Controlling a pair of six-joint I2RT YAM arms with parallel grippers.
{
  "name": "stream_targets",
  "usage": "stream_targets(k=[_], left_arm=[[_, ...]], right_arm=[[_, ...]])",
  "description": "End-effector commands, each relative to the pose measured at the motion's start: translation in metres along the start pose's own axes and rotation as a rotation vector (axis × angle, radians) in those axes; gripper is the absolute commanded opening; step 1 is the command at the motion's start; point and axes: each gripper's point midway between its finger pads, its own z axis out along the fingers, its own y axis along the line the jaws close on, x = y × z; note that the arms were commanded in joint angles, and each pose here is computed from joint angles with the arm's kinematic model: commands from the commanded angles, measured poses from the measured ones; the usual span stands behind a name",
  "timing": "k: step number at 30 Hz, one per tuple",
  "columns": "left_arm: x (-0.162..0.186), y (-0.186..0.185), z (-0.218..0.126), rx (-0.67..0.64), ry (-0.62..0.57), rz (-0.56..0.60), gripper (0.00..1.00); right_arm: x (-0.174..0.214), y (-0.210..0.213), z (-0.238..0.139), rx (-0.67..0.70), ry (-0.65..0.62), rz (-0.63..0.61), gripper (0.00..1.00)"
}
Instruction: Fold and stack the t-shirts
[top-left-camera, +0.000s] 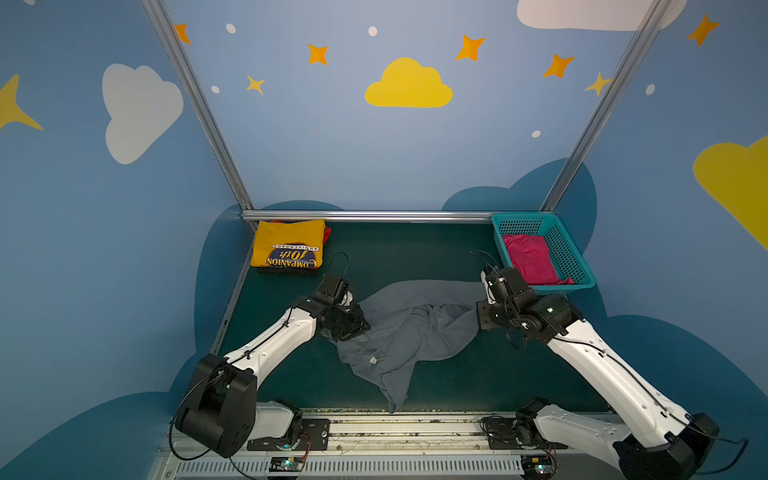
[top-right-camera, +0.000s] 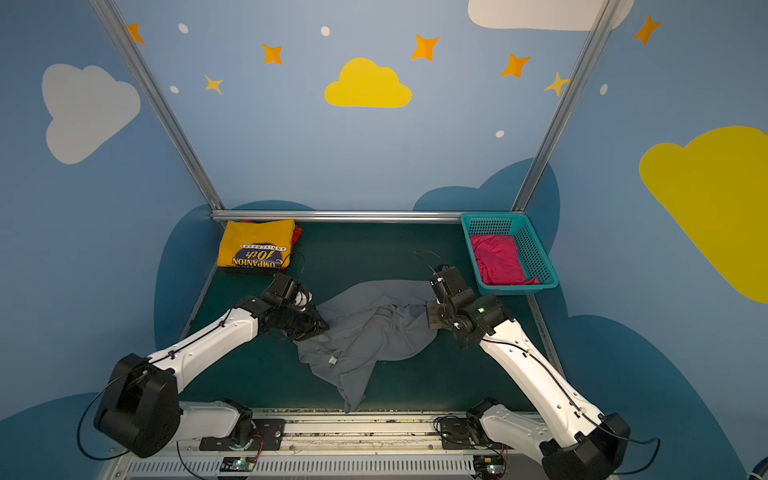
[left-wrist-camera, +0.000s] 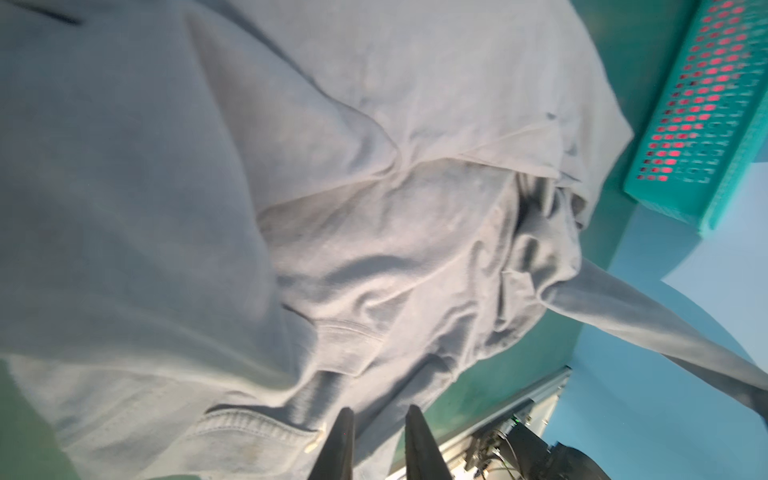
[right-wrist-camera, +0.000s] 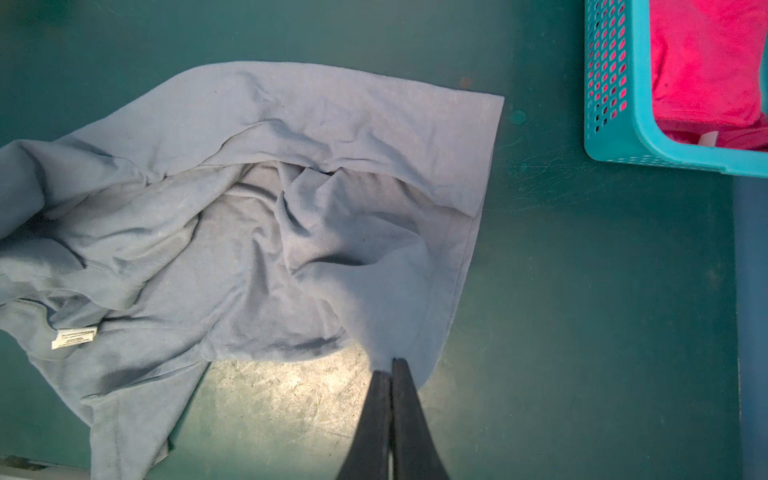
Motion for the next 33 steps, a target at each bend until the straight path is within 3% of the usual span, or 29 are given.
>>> stream_targets(k=[1,6,12,14,20,27,33], left_arm=[[-0.004,-0.004,-0.011,-0.003,-0.059,0.029,0.24],[0.013,0.004,-0.031,-0.088,-0.076,0.108,0.22],[0.043,0.013,-0.018,-0.146,-0.009,0.113,0.50],[0.046,0.013,-0.009,-0.159,-0.003,0.108,0.54],[0.033,0.006,0.011,-0.294,-0.067,0.102,0.52],[0.022,0.012,0.022,-0.518,-0.133,0.101,0.42],[0.025,0.012,0.040,-0.581,-0.081,0.084,0.39]], right_arm=[[0.002,0.000,0.001,-0.009,-0.002,0.022,0.00],[0.006,0.000,0.003,-0.019,0.005,0.033,0.00],[0.006,0.004,0.009,-0.030,0.015,0.034,0.00],[0.006,0.006,0.011,-0.039,0.020,0.034,0.00],[0.010,0.008,0.014,-0.046,0.036,0.038,0.00],[0.012,0.002,0.009,-0.036,0.016,0.049,0.00],[0.014,-0.004,0.010,-0.031,0.015,0.059,0.00]])
